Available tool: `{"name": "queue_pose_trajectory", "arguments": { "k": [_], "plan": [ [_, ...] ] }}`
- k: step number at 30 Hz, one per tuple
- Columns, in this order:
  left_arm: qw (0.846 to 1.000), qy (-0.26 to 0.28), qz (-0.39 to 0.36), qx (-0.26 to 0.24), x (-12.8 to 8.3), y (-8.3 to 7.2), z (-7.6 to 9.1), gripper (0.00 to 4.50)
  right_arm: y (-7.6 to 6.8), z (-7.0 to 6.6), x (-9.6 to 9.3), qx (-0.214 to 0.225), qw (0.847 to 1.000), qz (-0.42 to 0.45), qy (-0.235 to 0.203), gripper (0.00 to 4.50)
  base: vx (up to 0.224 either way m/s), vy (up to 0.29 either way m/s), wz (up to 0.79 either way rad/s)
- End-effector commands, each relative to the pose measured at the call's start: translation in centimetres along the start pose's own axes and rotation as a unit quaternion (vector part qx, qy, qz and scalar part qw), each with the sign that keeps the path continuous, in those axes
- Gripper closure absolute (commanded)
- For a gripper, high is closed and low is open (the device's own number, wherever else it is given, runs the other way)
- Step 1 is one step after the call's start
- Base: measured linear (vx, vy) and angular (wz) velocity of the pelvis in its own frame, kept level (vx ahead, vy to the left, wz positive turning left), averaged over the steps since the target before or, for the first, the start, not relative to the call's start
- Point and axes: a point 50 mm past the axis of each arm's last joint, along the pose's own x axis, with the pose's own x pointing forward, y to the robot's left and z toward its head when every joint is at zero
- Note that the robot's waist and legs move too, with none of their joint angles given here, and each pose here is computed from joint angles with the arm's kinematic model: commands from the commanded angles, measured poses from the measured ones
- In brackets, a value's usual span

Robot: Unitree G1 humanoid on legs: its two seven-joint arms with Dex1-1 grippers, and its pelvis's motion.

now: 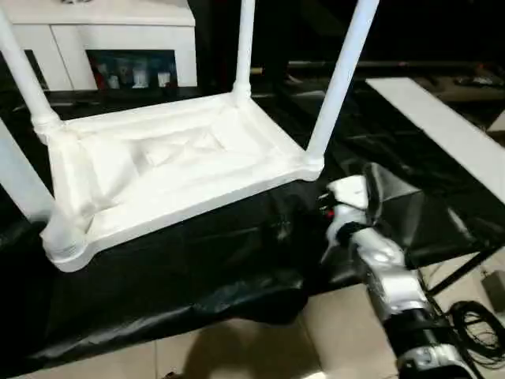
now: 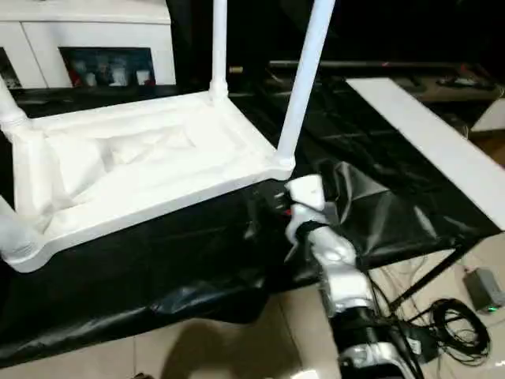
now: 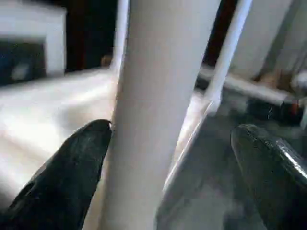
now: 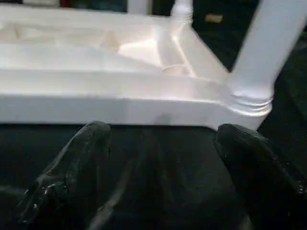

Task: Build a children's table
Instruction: Rotate table base

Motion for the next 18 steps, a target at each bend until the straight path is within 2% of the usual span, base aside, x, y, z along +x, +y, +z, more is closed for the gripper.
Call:
{"name": "queue_pose_trajectory", "arguments": {
  "k": [1,2,5,6,8,10,12,15,16,18],
  "plan": [
    [0.999,-0.028,-0.021,0.004,3.1,-0.5,0.2,0.06,-0.1,-0.1,0.4,-0.007,1.0,0.005,0.015,0.63,0.0,0.0,0.0],
    [0.999,-0.03,-0.023,0.004,3.3,-0.5,0.2,0.06,-0.1,-0.1,0.5,-0.007,1.0,0.005,0.015,0.63,0.0,0.0,0.0],
    [0.998,-0.046,-0.046,-0.006,5.8,-0.8,0.0,0.06,0.2,0.0,1.1,-0.011,1.0,0.011,0.02,0.63,0.0,0.0,0.0],
    [0.998,-0.046,-0.046,-0.006,5.8,-0.8,0.0,0.06,0.2,0.0,1.1,-0.011,1.0,0.011,0.02,0.63,0.0,0.0,0.0],
    [0.995,-0.055,-0.083,-0.023,7.4,-1.5,-0.3,0.06,0.3,0.2,1.6,-0.016,1.0,0.015,0.023,0.63,0.0,0.0,0.0],
    [0.995,-0.055,-0.083,-0.023,7.4,-1.5,-0.3,0.06,0.3,0.2,1.6,-0.016,1.0,0.015,0.023,0.63,0.0,0.0,0.0],
    [0.983,-0.052,-0.17,-0.052,9.6,-4.1,-0.4,0.06,0.2,0.4,2.3,-0.022,0.999,0.017,0.027,0.63,0.0,0.0,0.0],
    [0.965,-0.033,-0.25,-0.071,11.2,-6.8,-0.6,0.06,0.2,0.5,2.6,-0.025,0.999,0.019,0.029,0.63,0.0,0.0,0.0],
    [0.95,-0.017,-0.299,-0.083,12.0,-8.5,-0.7,0.06,0.1,0.6,2.8,-0.026,0.999,0.021,0.031,0.63,0.0,0.0,0.0],
    [0.937,-0.009,-0.338,-0.089,12.7,-9.9,-0.6,0.06,0.1,0.7,2.9,-0.029,0.999,0.023,0.033,0.63,0.0,0.0,0.0]
  ]
}}
